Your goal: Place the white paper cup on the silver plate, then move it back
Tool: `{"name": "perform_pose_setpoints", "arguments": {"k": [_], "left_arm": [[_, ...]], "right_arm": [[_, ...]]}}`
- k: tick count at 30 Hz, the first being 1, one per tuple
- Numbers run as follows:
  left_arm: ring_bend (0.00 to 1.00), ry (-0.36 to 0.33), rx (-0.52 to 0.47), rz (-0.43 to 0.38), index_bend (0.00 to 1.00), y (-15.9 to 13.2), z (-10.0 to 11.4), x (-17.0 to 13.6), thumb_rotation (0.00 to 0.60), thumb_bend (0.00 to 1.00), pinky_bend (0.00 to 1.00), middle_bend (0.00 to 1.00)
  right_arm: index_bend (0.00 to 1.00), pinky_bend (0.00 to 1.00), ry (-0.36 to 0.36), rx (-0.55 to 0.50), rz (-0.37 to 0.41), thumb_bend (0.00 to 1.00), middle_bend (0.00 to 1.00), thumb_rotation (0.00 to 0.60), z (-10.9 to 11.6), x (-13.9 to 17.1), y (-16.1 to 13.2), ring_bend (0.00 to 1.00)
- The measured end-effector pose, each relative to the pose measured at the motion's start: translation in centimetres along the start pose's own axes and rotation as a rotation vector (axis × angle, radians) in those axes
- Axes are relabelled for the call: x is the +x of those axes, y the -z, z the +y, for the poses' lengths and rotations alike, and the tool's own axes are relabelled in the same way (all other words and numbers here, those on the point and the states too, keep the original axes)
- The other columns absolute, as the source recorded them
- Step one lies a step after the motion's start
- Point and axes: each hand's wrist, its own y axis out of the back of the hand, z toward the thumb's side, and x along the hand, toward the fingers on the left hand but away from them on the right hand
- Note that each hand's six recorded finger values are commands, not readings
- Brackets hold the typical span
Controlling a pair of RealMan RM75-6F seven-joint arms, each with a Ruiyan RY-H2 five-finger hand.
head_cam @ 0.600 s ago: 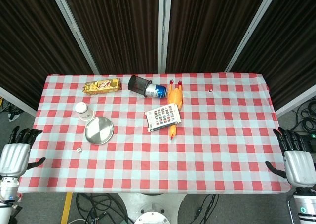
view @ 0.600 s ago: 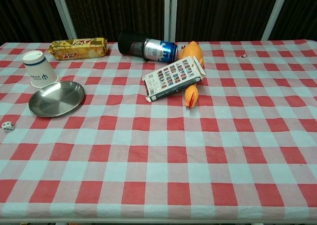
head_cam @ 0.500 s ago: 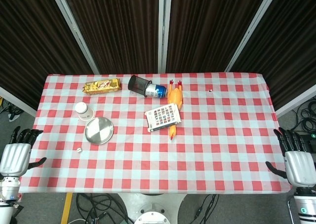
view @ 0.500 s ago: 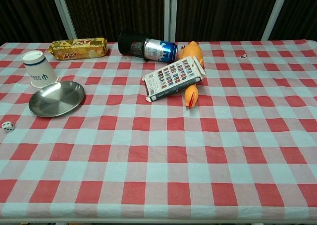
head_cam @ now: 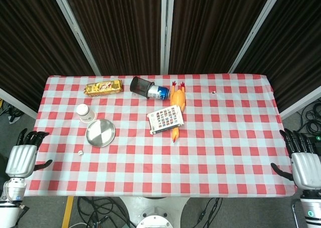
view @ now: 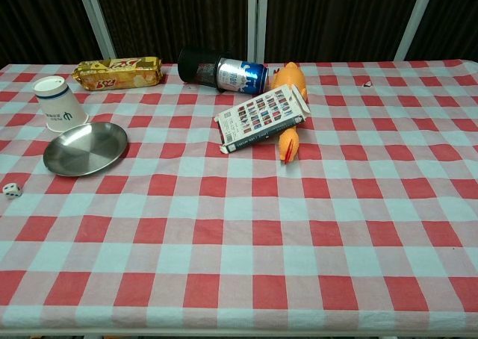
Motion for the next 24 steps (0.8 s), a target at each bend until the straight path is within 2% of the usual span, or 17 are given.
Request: {"name": "perform_pose_setpoints", "arguments": {"k": [2,6,11,13,16,21,24], "left_arm": [[0.21,0.01,-0.01,-0.01,0.25,-0.4,-0.3,0.6,0.6,0.0,0.25,0.27],[0.4,0.044,-0.015,-0.033,0.33,-1.2,-1.3,2.1,0.6,0.02,0.47,0.44],[0.6,0.136,-0.036,-0.062,0.37,-2.3,-3.4,3.9,0.6,0.04,0.76,0.6],[0.68,0.183,-0.042,-0.07,0.4,-2.7,-4.5,4.7,0.6,0.06,0.84,0.67],[0.76,0.245,-0.043,-0.074,0.44,-3.1,-6.1,5.9,0.6,0.08,0.91,0.76],[0.81,0.319,-0.064,-0.062,0.45,-3.6,-8.3,7.0,0.6,0.1,0.92,0.8],[0.82,0.339,-0.07,-0.05,0.47,-3.7,-9.1,7.0,0.6,0.11,0.94,0.82]], "right_arm": [[0.0,0.0,0.011,0.005,0.0,0.08,0.07,0.6,0.4,-0.1,0.0,0.0],[0.0,0.0,0.022,0.017,0.002,0.08,0.07,0.6,0.9,-0.3,-0.1,0.0],[0.0,0.0,0.018,0.021,-0.002,0.08,0.08,0.6,1.1,-0.3,-0.1,0.0],[0.0,0.0,0.015,0.02,-0.001,0.08,0.09,0.6,1.0,-0.3,-0.1,0.0],[0.0,0.0,0.013,0.019,-0.002,0.08,0.1,0.6,0.9,-0.3,-0.2,0.0],[0.01,0.0,0.016,0.018,0.001,0.08,0.1,0.6,1.0,-0.1,-0.3,0.0],[0.02,0.0,0.015,0.017,0.0,0.08,0.1,0.6,1.0,0.0,-0.3,0.0]]}}
